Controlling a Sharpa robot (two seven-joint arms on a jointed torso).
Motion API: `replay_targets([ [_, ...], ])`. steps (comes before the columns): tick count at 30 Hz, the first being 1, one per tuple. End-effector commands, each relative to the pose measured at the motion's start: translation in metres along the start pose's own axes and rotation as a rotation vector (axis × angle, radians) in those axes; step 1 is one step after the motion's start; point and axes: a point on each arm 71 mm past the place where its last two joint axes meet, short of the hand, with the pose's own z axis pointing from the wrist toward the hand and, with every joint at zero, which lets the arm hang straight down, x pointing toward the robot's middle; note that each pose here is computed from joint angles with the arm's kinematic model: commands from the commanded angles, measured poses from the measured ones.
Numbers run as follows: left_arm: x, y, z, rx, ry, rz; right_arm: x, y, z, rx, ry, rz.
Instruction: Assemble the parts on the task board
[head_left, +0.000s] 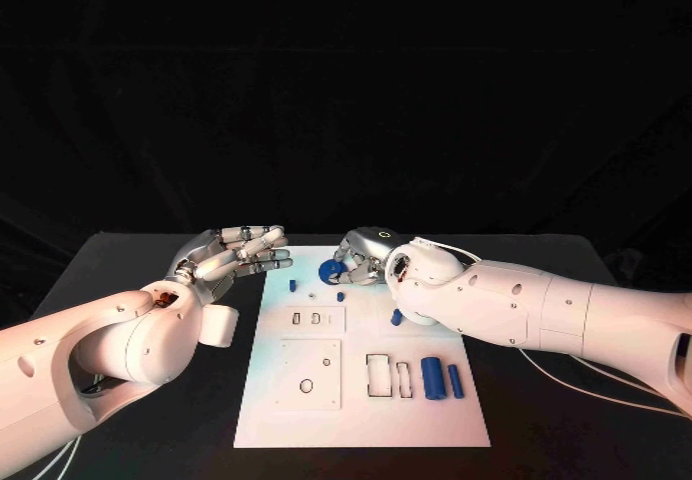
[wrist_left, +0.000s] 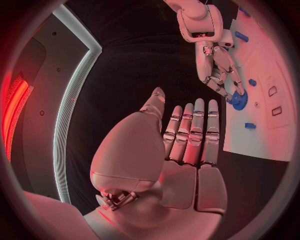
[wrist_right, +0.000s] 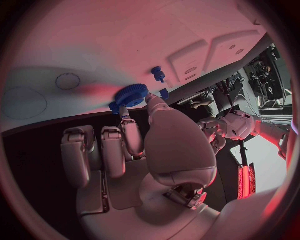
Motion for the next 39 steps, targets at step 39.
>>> replay_targets([
  [39, -0.011, -0.001, 0.0005, 0.008, -0.014, 0.01, -0.048, -0.139, -0.117, 0.084, -0.046, 0.167],
])
